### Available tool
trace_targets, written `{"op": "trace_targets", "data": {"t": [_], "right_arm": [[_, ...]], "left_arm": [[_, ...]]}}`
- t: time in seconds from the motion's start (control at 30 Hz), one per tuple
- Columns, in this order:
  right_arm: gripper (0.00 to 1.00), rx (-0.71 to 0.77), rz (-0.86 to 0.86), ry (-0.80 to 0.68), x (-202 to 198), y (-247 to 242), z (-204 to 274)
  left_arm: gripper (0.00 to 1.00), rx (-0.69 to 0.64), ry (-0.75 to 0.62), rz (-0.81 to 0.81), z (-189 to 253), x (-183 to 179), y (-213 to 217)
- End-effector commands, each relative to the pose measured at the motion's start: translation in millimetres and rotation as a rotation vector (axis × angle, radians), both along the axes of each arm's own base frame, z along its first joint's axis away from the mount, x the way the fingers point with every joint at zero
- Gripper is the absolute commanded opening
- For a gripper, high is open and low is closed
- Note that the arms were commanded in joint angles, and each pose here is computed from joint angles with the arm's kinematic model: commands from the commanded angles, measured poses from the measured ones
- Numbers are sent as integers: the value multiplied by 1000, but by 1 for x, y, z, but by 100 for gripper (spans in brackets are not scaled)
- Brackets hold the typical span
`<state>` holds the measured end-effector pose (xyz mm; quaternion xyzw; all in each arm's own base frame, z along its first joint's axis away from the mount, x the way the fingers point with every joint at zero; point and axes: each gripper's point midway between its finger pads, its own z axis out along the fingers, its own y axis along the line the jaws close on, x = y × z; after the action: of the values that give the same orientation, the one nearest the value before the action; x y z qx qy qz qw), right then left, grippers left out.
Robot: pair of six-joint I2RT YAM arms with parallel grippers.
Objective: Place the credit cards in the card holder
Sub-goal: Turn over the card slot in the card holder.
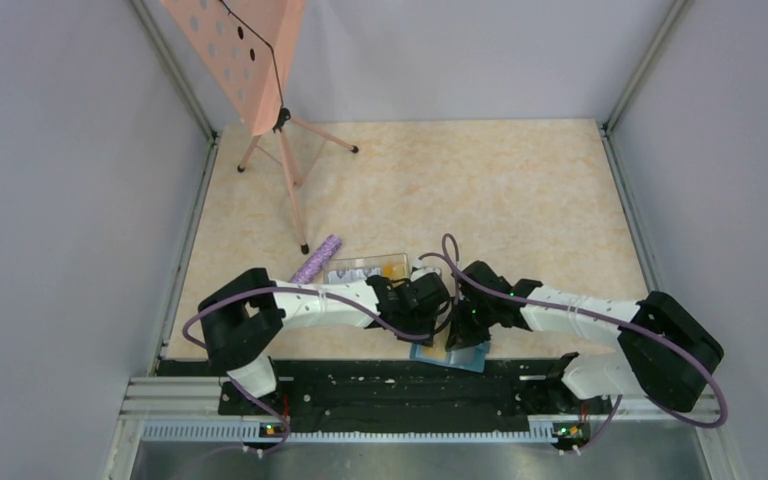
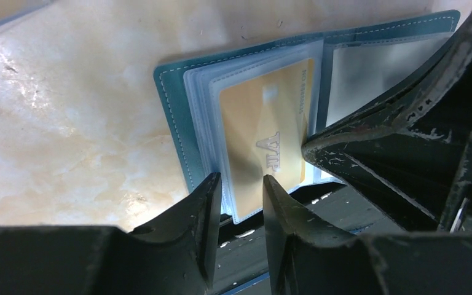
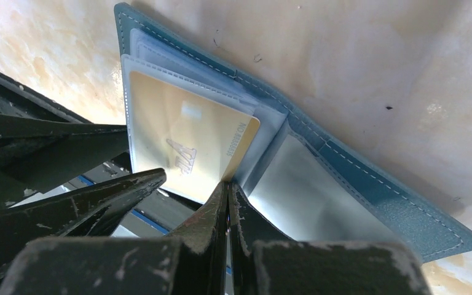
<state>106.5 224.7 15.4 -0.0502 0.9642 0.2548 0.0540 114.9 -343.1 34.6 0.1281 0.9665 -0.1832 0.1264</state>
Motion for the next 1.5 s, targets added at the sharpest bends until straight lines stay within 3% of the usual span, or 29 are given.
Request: {"op": "trace_targets", "data": {"t": [0.0,0.13,0.53,0.83,1.1,1.27,1.47], "right_arm": [[0,-38,6,-1,-2,-5,-11],[0,-35,8,2,-3,-5,-12],[0,-11,7,-24,3,1,-1],[0,-9,-50,-167,23,-6,37],[1,-9,-108,-272,38,-18,67],[1,-19,-115,-276,39,-22,66],[1,-16,-135,-290,42,-28,73]], "left_arm": [[36,-53,9,3,-2,2,-12],[32,-59,5,0,0,3,-15],[0,-148,-15,-20,29,4,-26],[0,-196,-18,53,40,11,-16],[0,-41,-98,144,48,29,15],[0,-21,-81,131,47,29,8],[25,-132,-36,56,52,24,-27]]}}
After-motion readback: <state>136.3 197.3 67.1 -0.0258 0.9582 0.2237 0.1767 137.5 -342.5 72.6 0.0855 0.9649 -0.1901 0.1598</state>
